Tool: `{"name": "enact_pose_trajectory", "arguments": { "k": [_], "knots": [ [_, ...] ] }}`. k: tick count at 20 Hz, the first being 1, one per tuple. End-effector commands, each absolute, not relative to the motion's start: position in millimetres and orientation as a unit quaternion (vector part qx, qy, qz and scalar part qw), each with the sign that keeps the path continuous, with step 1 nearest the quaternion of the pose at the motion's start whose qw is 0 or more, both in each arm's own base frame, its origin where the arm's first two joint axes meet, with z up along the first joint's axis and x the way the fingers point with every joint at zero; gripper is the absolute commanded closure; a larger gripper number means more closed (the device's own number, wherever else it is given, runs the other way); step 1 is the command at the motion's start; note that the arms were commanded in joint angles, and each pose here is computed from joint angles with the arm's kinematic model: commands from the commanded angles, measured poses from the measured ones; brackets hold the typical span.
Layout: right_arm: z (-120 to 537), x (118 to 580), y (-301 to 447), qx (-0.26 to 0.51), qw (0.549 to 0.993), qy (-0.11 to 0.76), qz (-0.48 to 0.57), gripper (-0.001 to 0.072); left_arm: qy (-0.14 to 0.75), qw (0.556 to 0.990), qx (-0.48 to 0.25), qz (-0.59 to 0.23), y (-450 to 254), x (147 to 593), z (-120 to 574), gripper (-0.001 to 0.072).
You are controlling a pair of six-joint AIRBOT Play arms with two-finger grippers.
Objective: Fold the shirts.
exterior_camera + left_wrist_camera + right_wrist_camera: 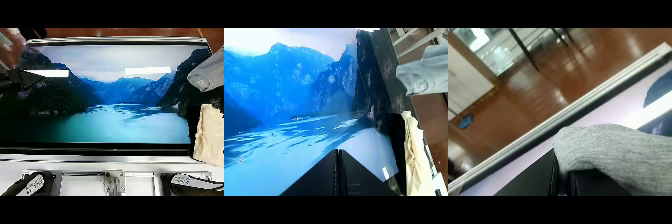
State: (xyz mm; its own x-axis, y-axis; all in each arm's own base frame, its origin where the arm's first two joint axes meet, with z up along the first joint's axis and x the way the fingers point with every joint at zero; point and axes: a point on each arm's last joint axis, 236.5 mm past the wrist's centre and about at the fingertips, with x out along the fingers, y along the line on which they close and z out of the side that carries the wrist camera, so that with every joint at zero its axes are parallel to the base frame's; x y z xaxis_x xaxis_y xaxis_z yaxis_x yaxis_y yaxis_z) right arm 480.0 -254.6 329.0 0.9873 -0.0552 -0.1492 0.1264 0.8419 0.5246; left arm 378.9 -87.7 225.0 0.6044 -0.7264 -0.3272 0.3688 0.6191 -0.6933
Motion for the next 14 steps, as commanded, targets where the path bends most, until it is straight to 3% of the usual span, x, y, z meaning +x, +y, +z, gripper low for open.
{"name": "enact_pose_trajectory", "arguments": {
  "k": [1,6,10,14],
  "knots": [
    [305.8,484.5,-265.6,0.230,0.966,0.096,-0.068,0.0651,0.306,0.846,-0.293,-0.324,-87.6,379.1,224.5,0.0665],
    [209.2,429.4,-274.1,0.090,0.930,0.342,-0.103,0.0651,0.306,0.846,-0.293,-0.323,-87.6,379.1,224.5,0.0665],
    [154.3,368.4,-256.3,0.099,0.855,0.502,-0.086,0.0650,0.306,0.846,-0.293,-0.323,-87.5,379.3,224.6,0.0665],
    [151.3,322.1,-249.6,0.208,0.799,0.545,-0.146,0.0650,0.306,0.846,-0.293,-0.323,-87.4,379.4,224.4,0.0665]
  ]
}}
